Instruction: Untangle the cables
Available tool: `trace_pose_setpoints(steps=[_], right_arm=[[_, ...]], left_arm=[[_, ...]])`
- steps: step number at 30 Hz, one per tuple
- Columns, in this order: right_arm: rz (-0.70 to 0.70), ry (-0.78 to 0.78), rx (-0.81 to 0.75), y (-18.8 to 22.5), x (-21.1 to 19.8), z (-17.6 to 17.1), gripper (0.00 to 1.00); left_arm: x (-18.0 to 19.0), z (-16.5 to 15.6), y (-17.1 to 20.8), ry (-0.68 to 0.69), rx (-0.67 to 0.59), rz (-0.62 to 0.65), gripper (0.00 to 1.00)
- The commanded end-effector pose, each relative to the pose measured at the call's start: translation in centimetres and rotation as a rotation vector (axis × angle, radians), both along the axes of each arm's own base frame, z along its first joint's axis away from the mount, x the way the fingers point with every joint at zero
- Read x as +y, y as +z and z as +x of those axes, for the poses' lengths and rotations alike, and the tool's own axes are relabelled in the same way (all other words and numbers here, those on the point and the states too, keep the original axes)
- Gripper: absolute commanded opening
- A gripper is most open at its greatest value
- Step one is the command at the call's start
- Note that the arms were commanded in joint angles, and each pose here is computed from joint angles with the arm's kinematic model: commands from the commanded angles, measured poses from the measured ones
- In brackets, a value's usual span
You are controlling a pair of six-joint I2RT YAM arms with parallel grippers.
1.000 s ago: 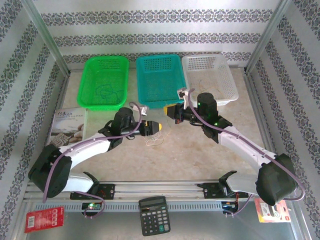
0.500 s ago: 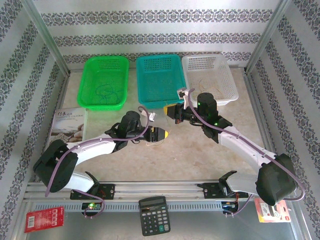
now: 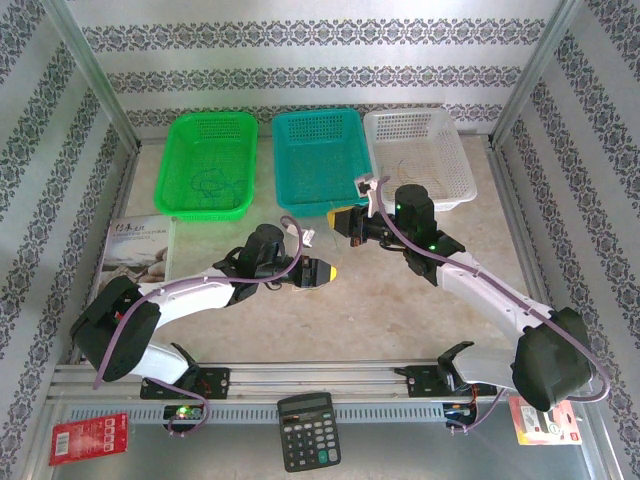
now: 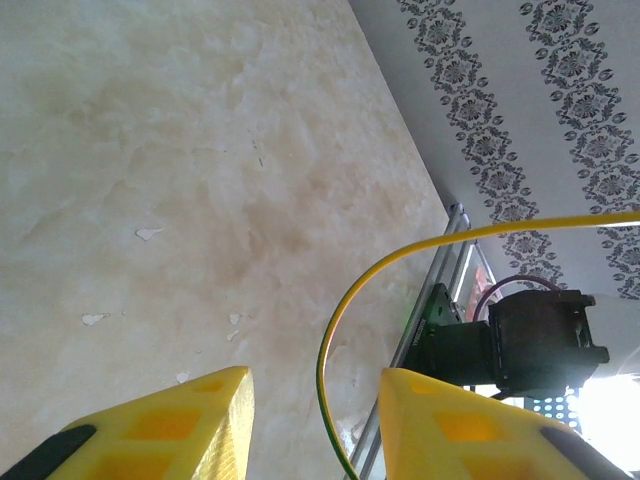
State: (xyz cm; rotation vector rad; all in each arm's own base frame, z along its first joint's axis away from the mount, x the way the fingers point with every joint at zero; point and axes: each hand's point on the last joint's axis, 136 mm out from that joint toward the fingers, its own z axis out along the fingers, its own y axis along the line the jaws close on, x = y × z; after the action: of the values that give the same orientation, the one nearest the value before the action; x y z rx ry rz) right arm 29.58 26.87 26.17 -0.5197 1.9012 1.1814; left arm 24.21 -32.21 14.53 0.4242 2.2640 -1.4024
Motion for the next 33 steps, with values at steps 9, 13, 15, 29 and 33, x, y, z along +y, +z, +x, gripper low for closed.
trace_pose_setpoints(steps=[9,13,15,29,33], right_arm=[[0.029,-0.023,-0.052,2.2,-0.4,0.9,0.00],[0.027,-0.031,-0.052,2.2,-0.5,1.1,0.00],[0.026,-0.038,-0.052,2.2,-0.6,1.2,0.00],[0.091,-0.475,0.126,-1.3,-10.0,6.8,0.00],[0.092,-0.507,0.155,-2.4,-10.7,6.8,0.00]], left_arm=[[-0.2,-1.7,0.3,-0.061,-0.026,-0.038,0.31],[-0.1,-1.8,0.4,-0.064,-0.028,-0.043,0.15],[-0.1,-1.9,0.4,-0.063,-0.029,-0.045,0.06],[1.3,-1.3,1.9,0.030,-0.120,-0.068,0.00],[1.9,-0.6,3.2,0.095,-0.175,-0.094,0.00]])
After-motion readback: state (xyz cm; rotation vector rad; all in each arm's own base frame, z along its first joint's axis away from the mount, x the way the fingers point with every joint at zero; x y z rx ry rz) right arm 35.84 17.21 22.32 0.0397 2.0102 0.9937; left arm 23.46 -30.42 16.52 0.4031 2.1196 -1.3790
